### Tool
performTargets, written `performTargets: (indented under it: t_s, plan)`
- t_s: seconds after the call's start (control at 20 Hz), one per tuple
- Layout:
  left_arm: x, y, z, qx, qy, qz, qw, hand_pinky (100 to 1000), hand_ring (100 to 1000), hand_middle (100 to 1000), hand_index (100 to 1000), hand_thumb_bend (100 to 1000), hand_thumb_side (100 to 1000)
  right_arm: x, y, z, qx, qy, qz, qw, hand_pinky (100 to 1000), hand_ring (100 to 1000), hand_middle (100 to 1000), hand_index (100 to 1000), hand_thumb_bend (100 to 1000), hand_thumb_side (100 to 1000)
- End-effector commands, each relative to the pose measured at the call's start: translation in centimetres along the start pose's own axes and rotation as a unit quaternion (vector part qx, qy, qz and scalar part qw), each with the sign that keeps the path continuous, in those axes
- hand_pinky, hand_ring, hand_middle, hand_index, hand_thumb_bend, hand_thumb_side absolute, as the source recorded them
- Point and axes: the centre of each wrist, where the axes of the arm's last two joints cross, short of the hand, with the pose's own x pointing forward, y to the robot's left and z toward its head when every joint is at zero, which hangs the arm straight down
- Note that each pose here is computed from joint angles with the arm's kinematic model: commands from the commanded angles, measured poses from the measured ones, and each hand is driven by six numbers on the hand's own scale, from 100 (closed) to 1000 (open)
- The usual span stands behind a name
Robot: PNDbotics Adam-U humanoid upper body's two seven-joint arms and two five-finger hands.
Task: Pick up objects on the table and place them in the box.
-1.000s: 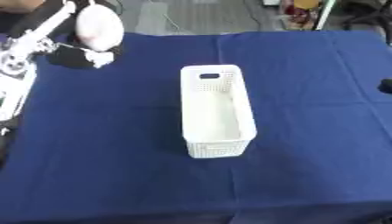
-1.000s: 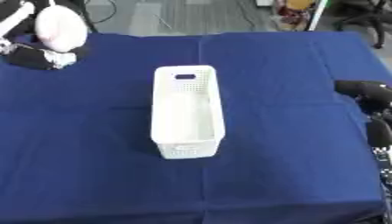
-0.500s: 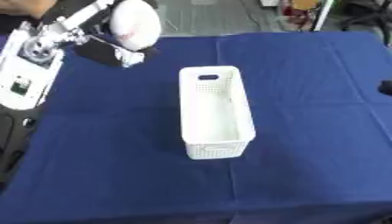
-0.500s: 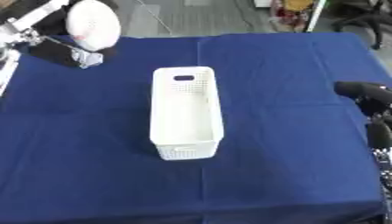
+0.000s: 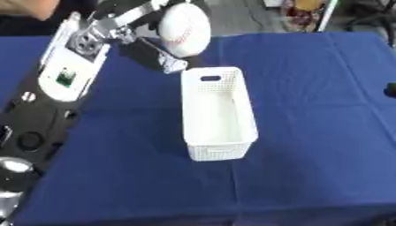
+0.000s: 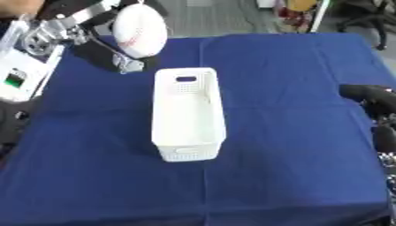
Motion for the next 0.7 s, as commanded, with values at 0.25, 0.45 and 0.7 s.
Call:
performTargets:
  t_s: [0.25,0.45,0.7]
  plan:
    - [0.6,0.0,-1.8,-0.018,-0.028,-0.014,0.999,100,187,518,701,100,214,0.5,-0.5,-0.5,0.011,-0.012,0.006,1.000,859,847,766,869,100,669]
    - [0.4,-0.9,-2.7,-0.038,-0.034,-0.019,0.999,100,187,517,703,100,214,0.4,-0.4,-0.6,0.012,-0.015,0.003,1.000,859,847,766,869,100,669]
    - [-0.9,-2.7,-4.0,-0.078,-0.025,-0.035,0.996,100,191,517,710,100,210,0.4,-0.3,-0.7,0.014,-0.019,0.000,1.000,859,847,766,868,100,669]
